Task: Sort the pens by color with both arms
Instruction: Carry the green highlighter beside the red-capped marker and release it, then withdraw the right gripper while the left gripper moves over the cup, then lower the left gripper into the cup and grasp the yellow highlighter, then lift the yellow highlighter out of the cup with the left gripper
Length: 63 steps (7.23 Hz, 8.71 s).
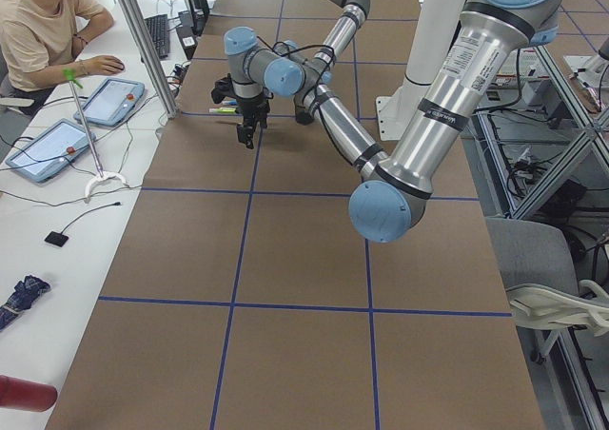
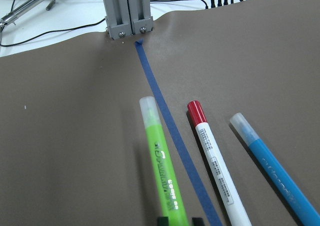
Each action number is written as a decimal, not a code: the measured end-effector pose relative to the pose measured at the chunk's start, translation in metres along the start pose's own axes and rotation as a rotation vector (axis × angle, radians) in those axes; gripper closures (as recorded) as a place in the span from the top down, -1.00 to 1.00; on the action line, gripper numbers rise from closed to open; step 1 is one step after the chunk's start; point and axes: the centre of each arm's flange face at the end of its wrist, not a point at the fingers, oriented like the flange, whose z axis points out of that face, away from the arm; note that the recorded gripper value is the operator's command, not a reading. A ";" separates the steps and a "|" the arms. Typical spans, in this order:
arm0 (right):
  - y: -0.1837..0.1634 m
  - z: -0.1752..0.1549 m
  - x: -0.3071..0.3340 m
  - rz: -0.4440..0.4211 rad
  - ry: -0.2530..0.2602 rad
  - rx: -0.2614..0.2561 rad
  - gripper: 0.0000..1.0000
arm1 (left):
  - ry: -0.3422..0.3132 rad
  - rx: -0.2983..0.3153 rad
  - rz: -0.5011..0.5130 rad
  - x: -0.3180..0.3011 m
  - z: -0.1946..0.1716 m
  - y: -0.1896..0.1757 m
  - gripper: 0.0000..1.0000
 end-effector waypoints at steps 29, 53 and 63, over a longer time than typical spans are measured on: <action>-0.327 0.014 0.441 -0.479 -0.167 -0.563 0.99 | -0.202 -0.279 0.440 0.392 0.104 -0.072 0.89; -0.327 0.015 0.436 -0.483 -0.167 -0.560 0.99 | -0.253 -0.452 0.438 0.428 0.172 -0.042 0.07; -0.327 0.014 0.435 -0.484 -0.168 -0.559 0.99 | -0.244 -0.421 0.442 0.431 0.137 -0.042 -1.00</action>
